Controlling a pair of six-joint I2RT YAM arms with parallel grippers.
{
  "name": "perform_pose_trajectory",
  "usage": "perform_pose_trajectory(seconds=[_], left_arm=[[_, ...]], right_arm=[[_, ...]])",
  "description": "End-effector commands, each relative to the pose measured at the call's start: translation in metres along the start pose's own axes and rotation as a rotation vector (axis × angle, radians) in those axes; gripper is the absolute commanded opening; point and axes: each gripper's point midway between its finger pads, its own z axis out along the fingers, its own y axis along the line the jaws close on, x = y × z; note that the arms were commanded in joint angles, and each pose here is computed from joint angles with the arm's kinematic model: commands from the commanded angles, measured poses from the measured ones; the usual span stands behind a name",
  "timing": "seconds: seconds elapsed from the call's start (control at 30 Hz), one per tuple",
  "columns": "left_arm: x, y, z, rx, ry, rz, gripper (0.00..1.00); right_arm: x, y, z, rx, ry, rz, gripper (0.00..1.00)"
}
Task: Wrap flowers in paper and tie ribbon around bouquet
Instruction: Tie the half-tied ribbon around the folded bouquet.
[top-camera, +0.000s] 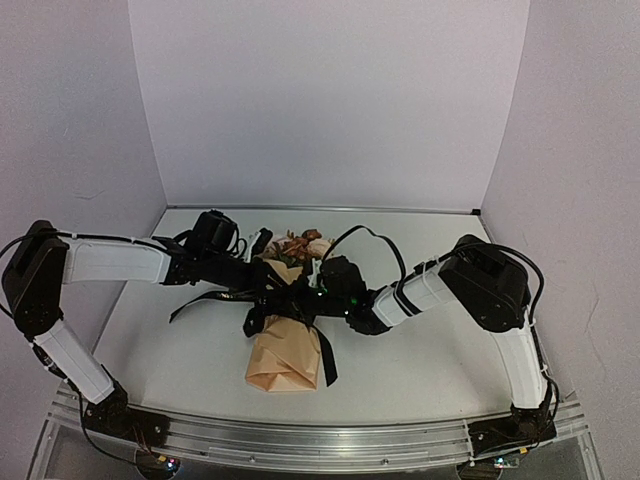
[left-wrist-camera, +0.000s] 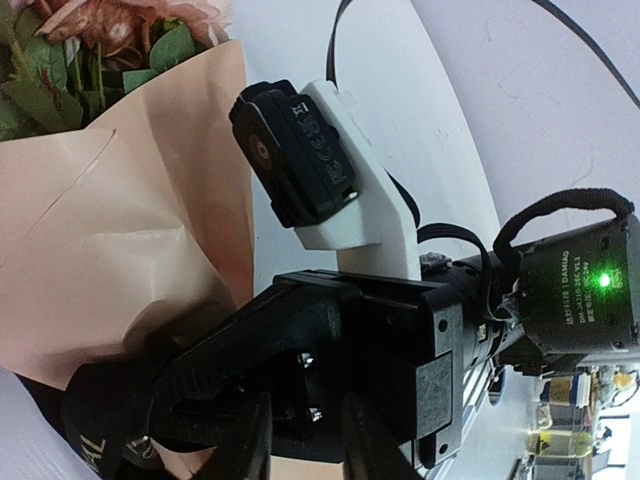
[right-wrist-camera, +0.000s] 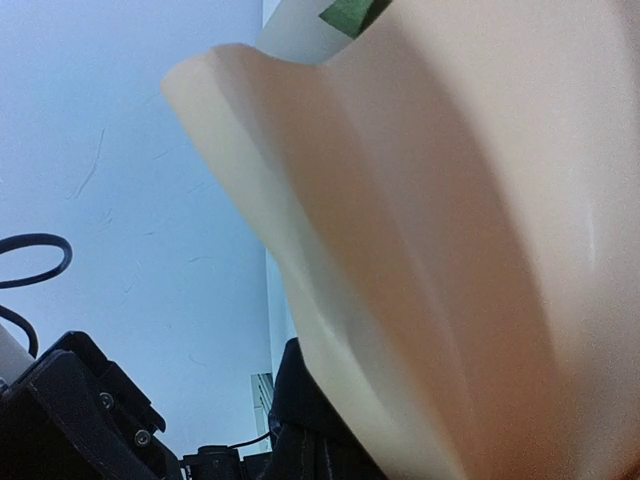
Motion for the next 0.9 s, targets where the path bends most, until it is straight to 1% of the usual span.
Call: perform_pose_trajectory(seconds=[0.0, 0.1, 0.2, 0.3, 0.37, 0.4, 0.5, 0.63, 0.7, 0.87], left_arm=[[-0.017, -0.017, -0.005, 0.037, -0.021, 0.008, 0.21], [-0.017, -0.016, -0.007, 0.029, -0.023, 0.004, 0.2], [-0.025, -0.014, -0.015, -0.009, -0.068, -0.003, 0.2], [-0.039, 0.013, -0.035, -0.152, -0.171, -0.075, 0.23], [-0.042, 0.039, -0.048, -0.258, -0.207, -0.125, 0.24], [-0.04, 0.051, -0.052, -0.301, -0.206, -0.147, 0.24], [-0.03, 0.08, -0.052, -0.358, -0.163, -0.205, 0.23], [-0.017, 0.101, -0.039, -0.382, -0.092, -0.238, 0.17], [-0.014, 0.105, -0.032, -0.381, -0.057, -0.24, 0.12], [-0.01, 0.099, -0.018, -0.318, 0.006, -0.222, 0.09]], right_arm=[[-0.002, 0.013, 0.002, -0.064, -0.01, -0.052, 0.0], [-0.003, 0.01, 0.002, -0.062, -0.015, -0.052, 0.0], [-0.003, 0.01, 0.001, -0.062, -0.016, -0.05, 0.0], [-0.003, 0.008, 0.0, -0.056, -0.018, -0.048, 0.0], [-0.003, 0.006, -0.001, -0.051, -0.018, -0.044, 0.0], [-0.002, 0.006, -0.001, -0.049, -0.018, -0.043, 0.0], [-0.003, 0.001, -0.002, -0.028, -0.023, -0.037, 0.0], [-0.003, -0.003, -0.007, 0.01, -0.03, -0.048, 0.0], [-0.003, -0.004, -0.007, 0.031, -0.029, -0.053, 0.0], [0.0, -0.009, -0.01, 0.085, -0.029, -0.076, 0.0]])
